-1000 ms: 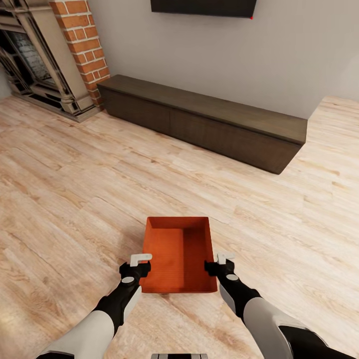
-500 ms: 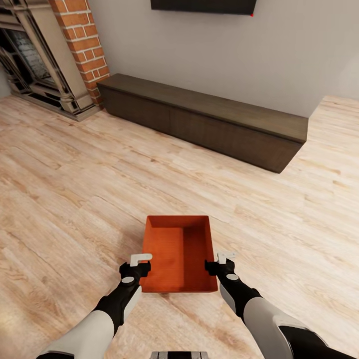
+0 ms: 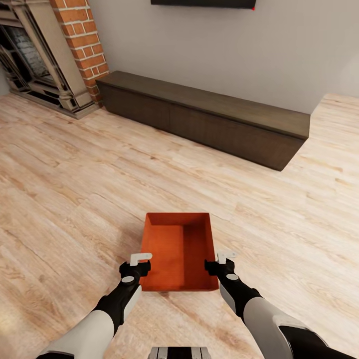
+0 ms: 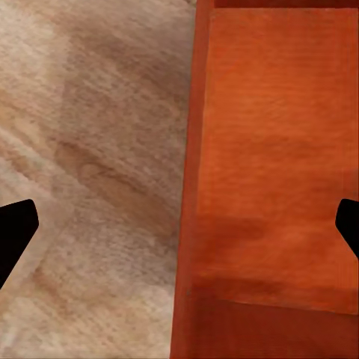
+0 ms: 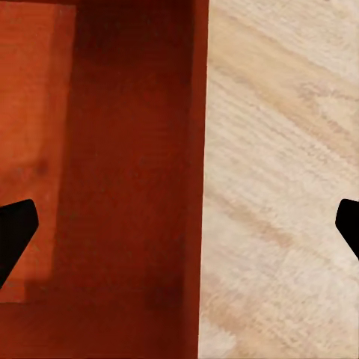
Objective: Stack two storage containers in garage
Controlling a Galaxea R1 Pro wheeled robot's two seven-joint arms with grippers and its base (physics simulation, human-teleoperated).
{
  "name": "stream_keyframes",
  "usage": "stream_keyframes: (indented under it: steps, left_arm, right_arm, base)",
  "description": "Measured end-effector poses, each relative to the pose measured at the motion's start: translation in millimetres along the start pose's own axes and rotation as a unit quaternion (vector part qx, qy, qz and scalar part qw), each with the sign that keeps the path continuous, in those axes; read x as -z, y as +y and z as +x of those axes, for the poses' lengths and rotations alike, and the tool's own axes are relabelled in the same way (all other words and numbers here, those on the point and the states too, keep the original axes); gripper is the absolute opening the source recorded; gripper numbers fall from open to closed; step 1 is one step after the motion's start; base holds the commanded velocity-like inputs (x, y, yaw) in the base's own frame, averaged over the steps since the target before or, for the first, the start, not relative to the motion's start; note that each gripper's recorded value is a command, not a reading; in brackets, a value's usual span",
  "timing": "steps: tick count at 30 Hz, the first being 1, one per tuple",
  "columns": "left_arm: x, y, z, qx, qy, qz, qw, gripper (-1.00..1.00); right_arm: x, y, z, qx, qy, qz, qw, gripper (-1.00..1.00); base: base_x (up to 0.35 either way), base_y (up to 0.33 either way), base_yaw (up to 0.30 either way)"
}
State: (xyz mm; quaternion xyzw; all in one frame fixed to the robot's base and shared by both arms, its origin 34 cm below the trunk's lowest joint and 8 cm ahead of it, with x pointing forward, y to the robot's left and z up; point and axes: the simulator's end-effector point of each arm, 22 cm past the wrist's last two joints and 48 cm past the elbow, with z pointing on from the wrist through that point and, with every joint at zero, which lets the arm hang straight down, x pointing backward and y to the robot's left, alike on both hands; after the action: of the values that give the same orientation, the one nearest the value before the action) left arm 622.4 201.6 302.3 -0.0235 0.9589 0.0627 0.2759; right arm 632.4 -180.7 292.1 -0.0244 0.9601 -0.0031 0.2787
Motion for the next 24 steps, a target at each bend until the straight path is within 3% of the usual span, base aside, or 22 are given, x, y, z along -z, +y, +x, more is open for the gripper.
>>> stream_keyframes:
  steps: [17,24]
  left_arm:
    - [-26.3,-3.9,24.4,0.002,-0.001,0.000,1.0000,1.00]
    - [-26.4,-3.5,24.4,0.001,-0.001,0.000,1.0000,1.00]
  right_arm:
    - [-25.5,2.7,43.8,0.000,0.033,-0.002,0.9994,1.00]
    - [-25.6,2.3,42.8,-0.001,0.031,-0.002,0.9995,1.00]
  base:
    - [0.000,0.000,0.000]
    - [0.000,0.000,0.000]
